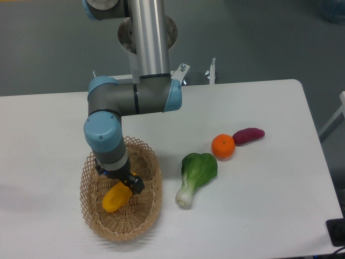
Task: Pick up the mango from the basket
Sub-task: 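Lower the gripper onto the yellow mango and close on it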
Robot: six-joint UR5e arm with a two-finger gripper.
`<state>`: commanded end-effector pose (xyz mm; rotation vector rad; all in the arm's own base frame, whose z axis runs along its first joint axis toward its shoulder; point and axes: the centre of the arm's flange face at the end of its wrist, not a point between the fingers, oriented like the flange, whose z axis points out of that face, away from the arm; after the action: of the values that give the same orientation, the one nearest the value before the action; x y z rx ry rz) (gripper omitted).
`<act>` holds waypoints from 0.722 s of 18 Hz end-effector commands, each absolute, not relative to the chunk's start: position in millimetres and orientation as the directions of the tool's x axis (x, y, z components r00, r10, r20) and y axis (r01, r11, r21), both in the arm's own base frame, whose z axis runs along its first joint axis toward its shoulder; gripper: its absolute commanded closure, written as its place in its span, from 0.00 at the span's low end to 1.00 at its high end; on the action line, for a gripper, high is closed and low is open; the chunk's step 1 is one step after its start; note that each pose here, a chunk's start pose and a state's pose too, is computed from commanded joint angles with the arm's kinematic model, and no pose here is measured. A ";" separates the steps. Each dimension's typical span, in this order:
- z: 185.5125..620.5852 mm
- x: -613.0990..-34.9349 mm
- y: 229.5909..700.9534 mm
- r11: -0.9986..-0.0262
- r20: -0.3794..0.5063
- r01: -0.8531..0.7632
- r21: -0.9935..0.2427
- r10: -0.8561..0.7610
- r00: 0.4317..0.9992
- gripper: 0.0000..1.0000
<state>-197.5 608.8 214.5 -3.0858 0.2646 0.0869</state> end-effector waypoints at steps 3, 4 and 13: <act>216.1 -197.5 609.0 -0.986 -0.068 -0.165 -0.035 -0.162 0.984 0.16; 216.1 -197.8 608.9 -0.986 -0.071 -0.163 -0.033 -0.161 0.984 0.25; 226.0 -198.9 610.2 -0.986 -0.084 -0.163 -0.045 -0.159 0.984 0.56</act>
<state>-198.9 610.2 226.0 -3.0776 0.2506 0.1232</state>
